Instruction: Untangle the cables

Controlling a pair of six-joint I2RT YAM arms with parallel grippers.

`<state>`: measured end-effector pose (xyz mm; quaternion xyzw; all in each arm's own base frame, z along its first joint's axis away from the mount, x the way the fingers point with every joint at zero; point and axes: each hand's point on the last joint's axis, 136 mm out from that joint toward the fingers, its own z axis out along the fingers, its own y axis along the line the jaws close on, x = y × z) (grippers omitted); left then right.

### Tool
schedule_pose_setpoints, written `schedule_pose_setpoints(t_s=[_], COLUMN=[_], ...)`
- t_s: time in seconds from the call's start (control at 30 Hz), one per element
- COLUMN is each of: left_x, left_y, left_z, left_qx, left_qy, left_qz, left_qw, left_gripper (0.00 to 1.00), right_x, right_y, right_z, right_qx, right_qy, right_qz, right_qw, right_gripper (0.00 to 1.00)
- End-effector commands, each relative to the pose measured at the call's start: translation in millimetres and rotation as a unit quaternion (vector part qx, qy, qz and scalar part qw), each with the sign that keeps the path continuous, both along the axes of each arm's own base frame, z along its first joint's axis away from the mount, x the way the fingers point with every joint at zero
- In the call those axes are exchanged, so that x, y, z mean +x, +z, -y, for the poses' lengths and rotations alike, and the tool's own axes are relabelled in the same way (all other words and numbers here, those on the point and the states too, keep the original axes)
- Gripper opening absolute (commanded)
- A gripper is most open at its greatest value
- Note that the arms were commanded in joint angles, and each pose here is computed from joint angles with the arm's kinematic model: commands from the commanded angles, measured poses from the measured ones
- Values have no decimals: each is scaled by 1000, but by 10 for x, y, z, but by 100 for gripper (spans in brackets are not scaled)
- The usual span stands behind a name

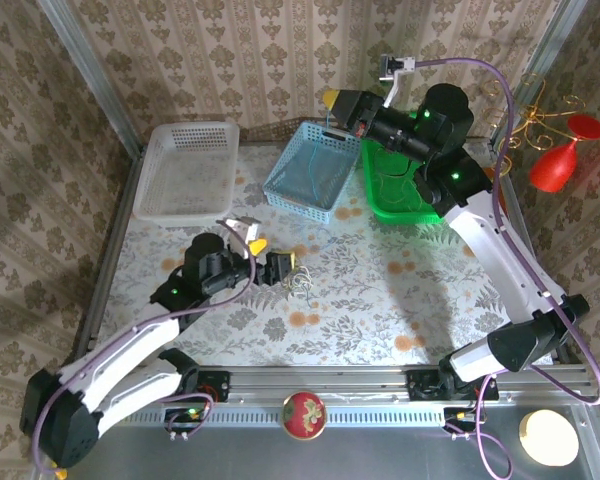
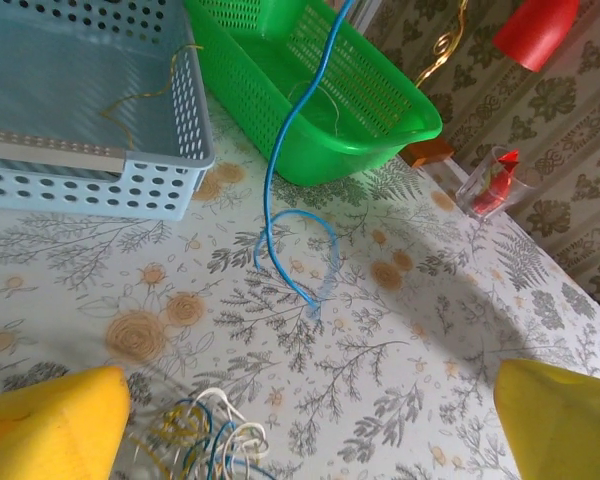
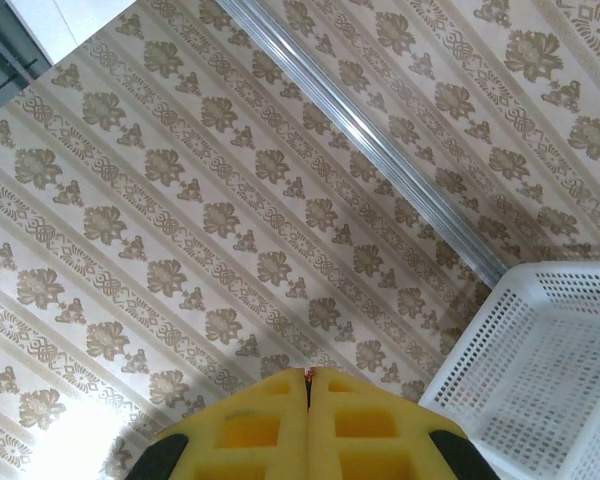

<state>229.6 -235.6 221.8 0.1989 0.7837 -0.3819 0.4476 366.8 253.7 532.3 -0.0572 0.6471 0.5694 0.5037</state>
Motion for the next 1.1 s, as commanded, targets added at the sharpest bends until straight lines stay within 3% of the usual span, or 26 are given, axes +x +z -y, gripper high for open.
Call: schedule_pose_setpoints(t_s=[0.0, 0.27, 0.6, 0.8, 1.07], left_x=[-112, -83, 177, 256, 242], left_y=[23, 771, 1721, 1970, 1993], left_z=[-177, -221, -46, 73, 214], left_qx=[30, 4, -26, -40, -58], left_qy=[9, 10, -38, -84, -142], left_qz=[-9, 62, 148, 168, 160], left_qw=[999, 998, 988, 981, 975], left_gripper=[98, 100, 98, 93, 88], right_x=[-170, -146, -243, -343, -464], right_y=[211, -1, -325, -484, -583], right_z=[13, -167, -340, -501, -738], right_qx=[13, -8, -53, -67, -75], right_qy=[22, 67, 101, 128, 167], right_qz=[39, 19, 1, -12, -21], right_qw=[999, 998, 994, 989, 983], right_gripper=[0, 0, 0, 0, 0])
